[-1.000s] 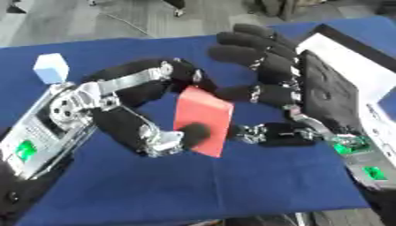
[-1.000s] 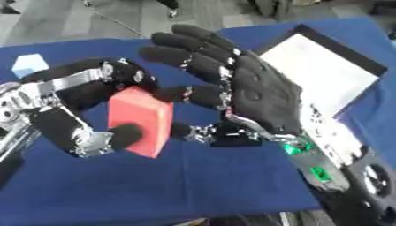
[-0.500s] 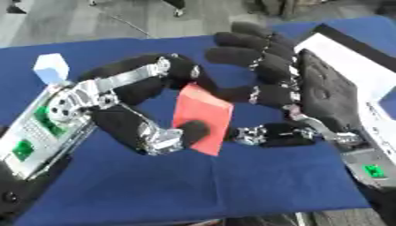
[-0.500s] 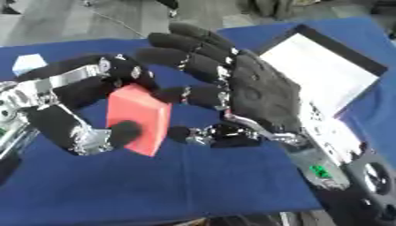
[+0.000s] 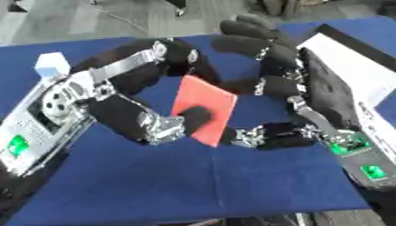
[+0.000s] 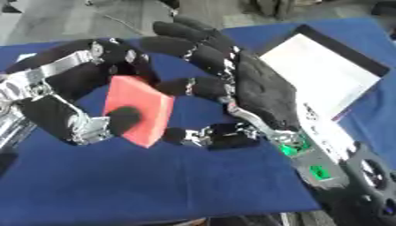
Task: Pick up the objects with one hand, pass them to the other hand, and then place them into the box on the other side of the table.
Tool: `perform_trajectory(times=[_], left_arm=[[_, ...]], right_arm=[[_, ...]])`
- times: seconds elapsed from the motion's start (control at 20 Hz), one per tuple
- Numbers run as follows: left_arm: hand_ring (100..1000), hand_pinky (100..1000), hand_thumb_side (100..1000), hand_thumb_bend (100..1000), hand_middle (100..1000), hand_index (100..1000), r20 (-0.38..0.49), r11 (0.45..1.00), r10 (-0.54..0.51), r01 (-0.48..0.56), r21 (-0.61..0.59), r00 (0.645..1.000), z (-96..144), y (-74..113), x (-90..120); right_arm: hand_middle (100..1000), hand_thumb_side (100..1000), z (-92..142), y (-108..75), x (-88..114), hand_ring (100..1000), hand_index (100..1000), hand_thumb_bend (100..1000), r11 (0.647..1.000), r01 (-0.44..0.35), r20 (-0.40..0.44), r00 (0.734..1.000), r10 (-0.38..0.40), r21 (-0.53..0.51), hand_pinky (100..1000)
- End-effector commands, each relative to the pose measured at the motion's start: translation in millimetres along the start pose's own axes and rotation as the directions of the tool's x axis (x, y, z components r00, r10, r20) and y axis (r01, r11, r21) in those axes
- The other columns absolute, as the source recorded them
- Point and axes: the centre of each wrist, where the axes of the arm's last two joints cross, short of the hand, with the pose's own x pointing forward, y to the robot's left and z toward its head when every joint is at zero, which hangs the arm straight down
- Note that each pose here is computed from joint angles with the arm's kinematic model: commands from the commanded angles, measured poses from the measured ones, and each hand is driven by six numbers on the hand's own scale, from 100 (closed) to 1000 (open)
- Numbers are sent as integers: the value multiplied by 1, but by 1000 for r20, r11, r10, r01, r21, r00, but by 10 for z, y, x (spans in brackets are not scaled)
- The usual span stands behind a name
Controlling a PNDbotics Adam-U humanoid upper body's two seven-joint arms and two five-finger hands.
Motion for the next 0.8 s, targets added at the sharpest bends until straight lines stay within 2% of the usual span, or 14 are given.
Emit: perform_trajectory(times=[0.05,0.45,0.8], left_arm=[[505,735,370,100,468,571,6,997,-55,54,55,998,19,138,85],[504,736,379,100,467,569,-55,994,-44,49,94,998,167,105,-40],[505,736,389,100,467,569,-94,992,-30,42,120,995,295,83,-134]], right_arm=[[919,100,-18,33,60,978,1000,587,999,35,3,999,-35,-30,992],[937,100,14,-35,7,998,1000,592,998,6,-74,997,-11,-64,1000],[920,100,76,-141,-68,987,1000,567,989,-89,-190,980,65,-120,1000]])
